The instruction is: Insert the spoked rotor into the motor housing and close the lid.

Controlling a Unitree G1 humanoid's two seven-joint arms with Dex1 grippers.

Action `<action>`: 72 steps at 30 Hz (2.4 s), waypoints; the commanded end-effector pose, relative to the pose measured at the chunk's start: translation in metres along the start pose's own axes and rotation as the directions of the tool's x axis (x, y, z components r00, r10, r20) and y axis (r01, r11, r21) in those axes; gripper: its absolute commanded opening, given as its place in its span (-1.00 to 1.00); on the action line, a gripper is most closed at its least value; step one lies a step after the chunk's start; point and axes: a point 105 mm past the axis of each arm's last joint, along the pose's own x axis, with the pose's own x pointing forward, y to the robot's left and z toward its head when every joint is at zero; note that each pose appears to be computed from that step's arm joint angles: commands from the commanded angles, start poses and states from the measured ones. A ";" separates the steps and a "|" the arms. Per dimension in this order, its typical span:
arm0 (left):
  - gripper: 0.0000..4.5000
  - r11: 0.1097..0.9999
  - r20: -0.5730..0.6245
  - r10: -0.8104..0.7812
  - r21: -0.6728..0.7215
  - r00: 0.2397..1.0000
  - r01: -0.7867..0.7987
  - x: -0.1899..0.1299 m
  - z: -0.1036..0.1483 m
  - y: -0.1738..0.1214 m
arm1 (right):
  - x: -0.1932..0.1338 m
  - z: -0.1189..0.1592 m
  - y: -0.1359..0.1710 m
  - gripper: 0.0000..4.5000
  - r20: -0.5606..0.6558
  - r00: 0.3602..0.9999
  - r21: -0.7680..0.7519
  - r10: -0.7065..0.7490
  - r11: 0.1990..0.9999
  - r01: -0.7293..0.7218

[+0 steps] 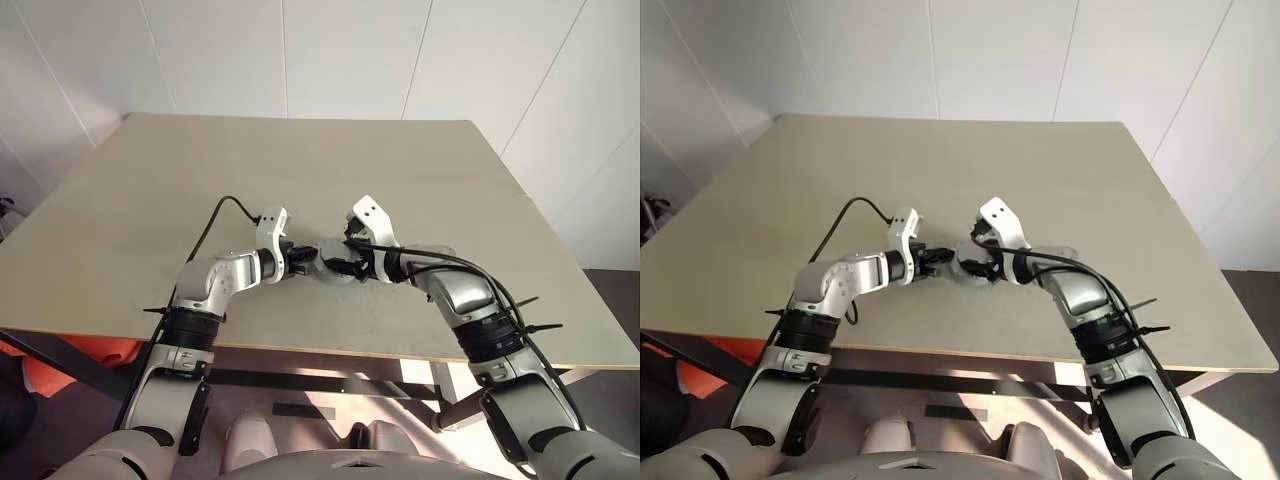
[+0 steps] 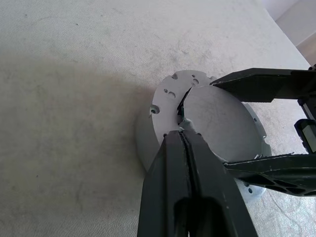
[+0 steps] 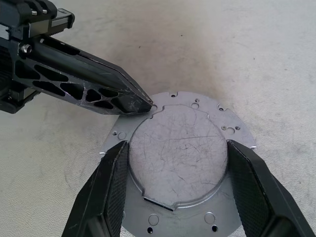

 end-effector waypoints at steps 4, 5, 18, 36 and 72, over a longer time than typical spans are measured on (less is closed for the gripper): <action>-1.00 0.997 -0.028 -0.068 -0.029 0.997 0.067 -0.001 -0.006 -0.011 | -0.010 0.011 -0.016 0.47 0.044 0.998 0.077 -0.046 0.996 0.043; -1.00 0.997 -0.028 -0.075 -0.030 0.997 0.074 -0.001 -0.006 -0.012 | -0.011 0.014 -0.014 0.64 0.056 0.998 0.077 -0.033 0.997 0.029; -1.00 0.990 -0.039 -0.131 -0.054 0.991 0.129 -0.004 -0.004 -0.018 | -0.034 0.060 -0.012 0.99 0.234 0.972 0.227 -0.002 0.973 -0.053; -1.00 0.991 -0.019 -0.133 -0.029 0.991 0.132 -0.005 -0.003 -0.018 | -0.060 -0.004 -0.023 0.99 0.013 0.995 0.768 0.099 0.636 -0.073; -1.00 0.990 0.024 -0.143 -0.008 0.989 0.143 -0.008 0.007 -0.019 | -0.013 0.030 0.010 0.99 0.144 0.976 0.776 0.163 0.594 -0.214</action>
